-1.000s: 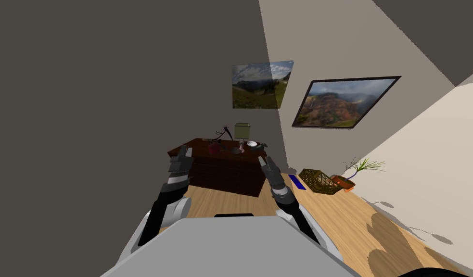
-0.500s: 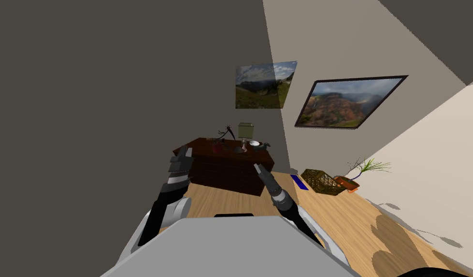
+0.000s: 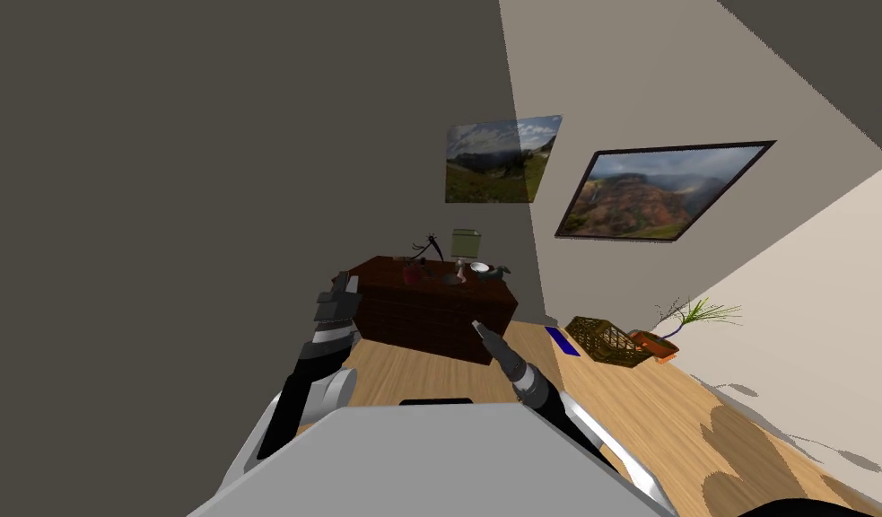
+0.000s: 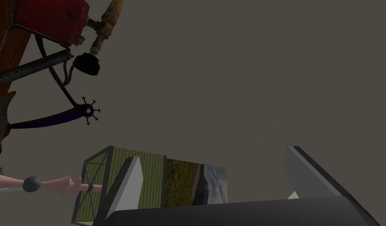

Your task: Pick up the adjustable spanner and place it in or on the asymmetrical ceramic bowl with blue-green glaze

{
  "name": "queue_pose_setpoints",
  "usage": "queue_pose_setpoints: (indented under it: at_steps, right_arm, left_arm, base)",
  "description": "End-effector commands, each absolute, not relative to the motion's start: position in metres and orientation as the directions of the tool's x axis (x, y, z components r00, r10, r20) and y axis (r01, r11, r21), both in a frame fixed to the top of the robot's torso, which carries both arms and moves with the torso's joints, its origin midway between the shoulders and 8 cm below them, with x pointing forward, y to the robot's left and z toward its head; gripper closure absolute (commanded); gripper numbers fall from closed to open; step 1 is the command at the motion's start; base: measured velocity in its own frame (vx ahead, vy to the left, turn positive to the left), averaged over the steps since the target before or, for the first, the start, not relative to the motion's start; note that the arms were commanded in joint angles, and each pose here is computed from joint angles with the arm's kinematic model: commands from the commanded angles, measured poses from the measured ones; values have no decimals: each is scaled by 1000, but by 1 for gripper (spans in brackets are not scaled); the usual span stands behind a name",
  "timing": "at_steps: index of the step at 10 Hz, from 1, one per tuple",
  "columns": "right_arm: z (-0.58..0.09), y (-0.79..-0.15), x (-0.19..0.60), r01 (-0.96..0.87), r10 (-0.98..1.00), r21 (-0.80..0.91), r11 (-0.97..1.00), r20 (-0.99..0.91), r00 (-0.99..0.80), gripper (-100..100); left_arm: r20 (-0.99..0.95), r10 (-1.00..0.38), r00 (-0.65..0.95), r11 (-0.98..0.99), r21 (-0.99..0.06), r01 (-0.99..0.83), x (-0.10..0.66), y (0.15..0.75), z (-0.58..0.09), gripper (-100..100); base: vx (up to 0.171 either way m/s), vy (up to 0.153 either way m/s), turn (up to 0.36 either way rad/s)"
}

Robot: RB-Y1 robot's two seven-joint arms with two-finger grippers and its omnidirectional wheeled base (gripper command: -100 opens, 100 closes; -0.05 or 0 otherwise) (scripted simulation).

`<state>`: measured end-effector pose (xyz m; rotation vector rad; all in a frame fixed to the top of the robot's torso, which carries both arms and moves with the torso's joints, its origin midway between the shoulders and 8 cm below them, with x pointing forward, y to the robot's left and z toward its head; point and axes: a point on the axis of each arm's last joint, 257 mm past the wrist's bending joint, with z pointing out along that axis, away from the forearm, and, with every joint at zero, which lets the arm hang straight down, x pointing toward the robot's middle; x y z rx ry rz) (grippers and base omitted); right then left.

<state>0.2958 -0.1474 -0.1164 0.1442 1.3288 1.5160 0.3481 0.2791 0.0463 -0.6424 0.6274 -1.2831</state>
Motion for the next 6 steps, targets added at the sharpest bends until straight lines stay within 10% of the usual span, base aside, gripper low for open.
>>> queue_pose_setpoints:
  at_steps: [1,6]
  right_arm:
    - [-144,-149,289,-571,698,791,219,-536,-474,-100]
    - [-210,-166,263,-500,543,802,328,-593,-595,-100]
  left_arm:
    - [-66,-983,172,164,-737,656,348,279,46,0]
    - [-66,-983,172,164,-737,656,348,279,46,0]
  base:
    - [-34,63,76]
    - [-35,86,60]
